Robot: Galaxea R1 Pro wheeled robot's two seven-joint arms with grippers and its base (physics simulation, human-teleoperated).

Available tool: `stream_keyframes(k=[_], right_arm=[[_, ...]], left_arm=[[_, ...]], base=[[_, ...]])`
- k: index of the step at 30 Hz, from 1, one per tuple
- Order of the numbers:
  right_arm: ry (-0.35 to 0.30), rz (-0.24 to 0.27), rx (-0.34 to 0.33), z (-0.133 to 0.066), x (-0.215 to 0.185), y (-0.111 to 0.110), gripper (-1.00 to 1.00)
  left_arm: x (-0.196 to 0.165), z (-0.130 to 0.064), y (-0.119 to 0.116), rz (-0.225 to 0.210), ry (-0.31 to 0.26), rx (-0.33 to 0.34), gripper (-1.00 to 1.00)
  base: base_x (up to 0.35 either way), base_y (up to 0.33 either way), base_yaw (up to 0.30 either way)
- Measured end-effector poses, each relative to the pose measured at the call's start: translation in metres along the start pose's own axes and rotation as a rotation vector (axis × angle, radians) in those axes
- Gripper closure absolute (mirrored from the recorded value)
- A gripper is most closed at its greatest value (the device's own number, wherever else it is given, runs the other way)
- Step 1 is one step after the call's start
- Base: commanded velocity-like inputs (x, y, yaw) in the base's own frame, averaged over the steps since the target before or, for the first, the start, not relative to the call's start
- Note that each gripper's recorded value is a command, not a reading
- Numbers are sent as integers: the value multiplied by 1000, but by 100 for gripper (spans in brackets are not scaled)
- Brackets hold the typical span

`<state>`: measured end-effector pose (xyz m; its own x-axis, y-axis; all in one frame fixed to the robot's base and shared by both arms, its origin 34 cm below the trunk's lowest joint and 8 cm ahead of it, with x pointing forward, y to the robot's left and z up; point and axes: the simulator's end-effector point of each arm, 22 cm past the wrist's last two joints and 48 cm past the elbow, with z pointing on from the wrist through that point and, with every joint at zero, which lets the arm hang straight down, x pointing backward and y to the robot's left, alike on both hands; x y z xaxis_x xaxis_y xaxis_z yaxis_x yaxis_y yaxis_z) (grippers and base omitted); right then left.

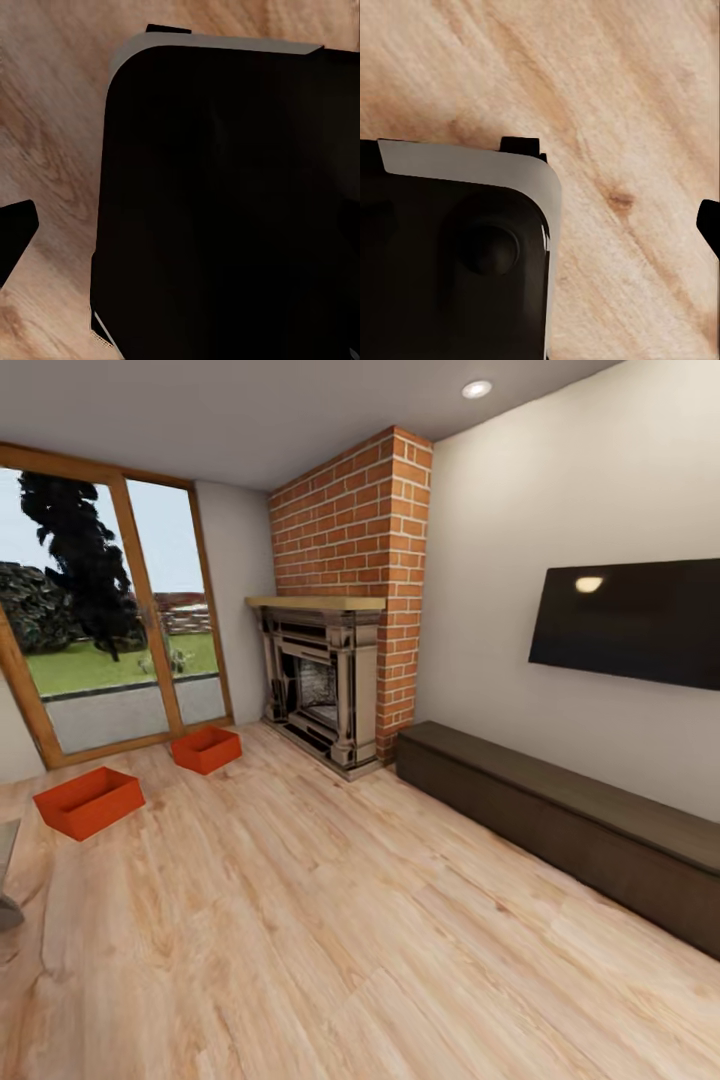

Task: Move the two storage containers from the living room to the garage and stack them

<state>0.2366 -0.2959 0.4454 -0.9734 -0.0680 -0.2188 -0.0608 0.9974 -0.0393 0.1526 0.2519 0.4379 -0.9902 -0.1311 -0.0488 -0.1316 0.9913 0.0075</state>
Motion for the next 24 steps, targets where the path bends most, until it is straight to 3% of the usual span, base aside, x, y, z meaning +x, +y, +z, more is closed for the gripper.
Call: stream_keyframes(k=[8, 24], right_arm=[[0, 0, 0, 0, 0, 0, -100], [0, 6, 1, 0, 0, -1, -100]], left_arm=[[0, 0, 0, 0, 0, 0, -100], [0, 0, 0, 0, 0, 0, -100]], base=[[322, 0, 209], [322, 0, 14]])
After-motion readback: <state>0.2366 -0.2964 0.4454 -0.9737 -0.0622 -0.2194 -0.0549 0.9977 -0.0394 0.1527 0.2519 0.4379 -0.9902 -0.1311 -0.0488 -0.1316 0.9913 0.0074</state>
